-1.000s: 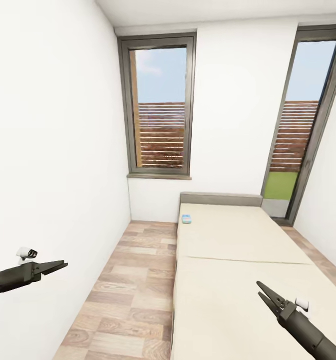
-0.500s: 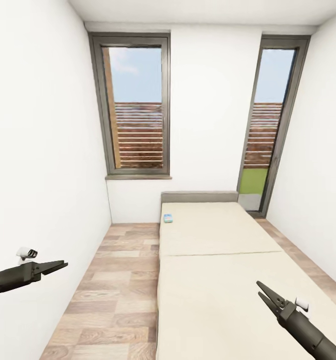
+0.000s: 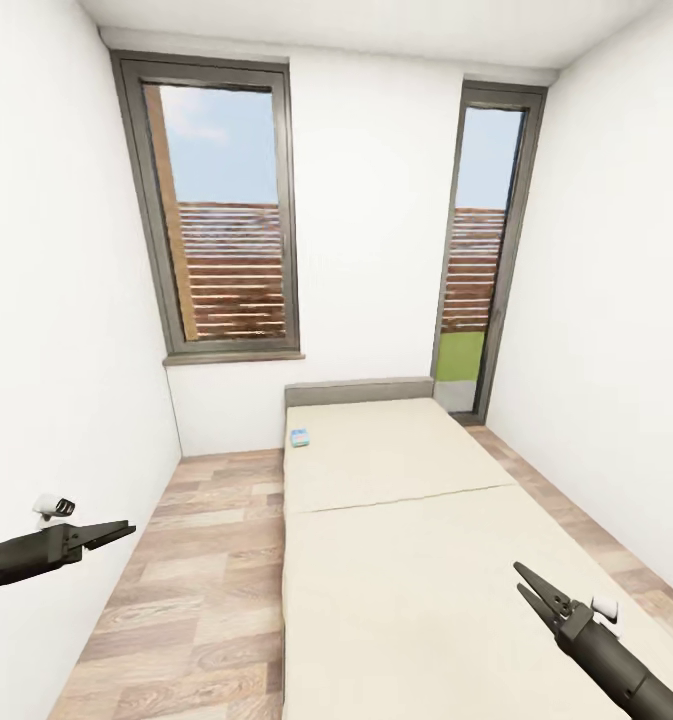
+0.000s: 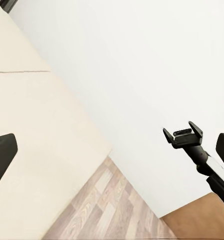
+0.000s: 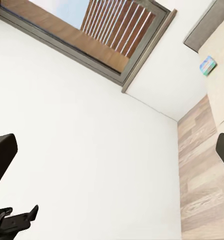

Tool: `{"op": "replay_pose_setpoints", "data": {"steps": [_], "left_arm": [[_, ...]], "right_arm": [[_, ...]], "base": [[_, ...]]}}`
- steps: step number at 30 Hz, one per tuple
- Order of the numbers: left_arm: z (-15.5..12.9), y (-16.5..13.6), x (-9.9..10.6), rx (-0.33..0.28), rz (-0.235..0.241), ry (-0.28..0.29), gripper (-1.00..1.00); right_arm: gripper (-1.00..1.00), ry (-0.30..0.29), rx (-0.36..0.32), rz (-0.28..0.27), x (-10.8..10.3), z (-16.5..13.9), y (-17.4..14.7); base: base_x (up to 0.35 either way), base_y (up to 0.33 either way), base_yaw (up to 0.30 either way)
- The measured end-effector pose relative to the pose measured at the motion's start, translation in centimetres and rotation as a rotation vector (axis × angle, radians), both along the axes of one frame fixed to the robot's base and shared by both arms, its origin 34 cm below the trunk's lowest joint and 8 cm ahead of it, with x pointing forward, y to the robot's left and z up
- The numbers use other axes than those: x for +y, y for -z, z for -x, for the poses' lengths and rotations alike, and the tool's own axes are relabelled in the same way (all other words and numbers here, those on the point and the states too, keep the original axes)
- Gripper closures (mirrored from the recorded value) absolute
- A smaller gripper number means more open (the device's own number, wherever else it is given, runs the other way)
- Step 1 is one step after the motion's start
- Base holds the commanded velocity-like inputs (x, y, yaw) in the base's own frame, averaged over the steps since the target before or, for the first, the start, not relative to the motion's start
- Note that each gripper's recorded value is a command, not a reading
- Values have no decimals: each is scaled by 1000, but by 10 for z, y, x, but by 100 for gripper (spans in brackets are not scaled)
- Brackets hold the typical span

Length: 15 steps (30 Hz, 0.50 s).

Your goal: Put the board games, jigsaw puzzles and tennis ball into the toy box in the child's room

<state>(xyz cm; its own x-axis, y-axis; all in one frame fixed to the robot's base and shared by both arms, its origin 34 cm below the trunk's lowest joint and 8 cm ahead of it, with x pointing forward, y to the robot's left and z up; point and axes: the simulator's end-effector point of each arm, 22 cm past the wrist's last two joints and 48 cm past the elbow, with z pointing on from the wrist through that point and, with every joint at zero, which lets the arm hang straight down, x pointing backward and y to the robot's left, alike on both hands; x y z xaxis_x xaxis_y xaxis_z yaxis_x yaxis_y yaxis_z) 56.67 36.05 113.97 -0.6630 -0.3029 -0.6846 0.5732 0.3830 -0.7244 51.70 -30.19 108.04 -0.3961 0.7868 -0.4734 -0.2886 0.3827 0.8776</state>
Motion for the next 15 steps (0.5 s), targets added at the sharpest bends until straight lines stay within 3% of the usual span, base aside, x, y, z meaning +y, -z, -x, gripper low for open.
{"op": "replay_pose_setpoints", "data": {"steps": [9,15], "left_arm": [[0,0,0,0,0,0,-100],[0,0,0,0,0,0,-100]], "right_arm": [[-100,0,-1,0,0,0,0],[-100,0,-1,0,0,0,0]], "base": [[0,9,-280],[0,111,-280]]}}
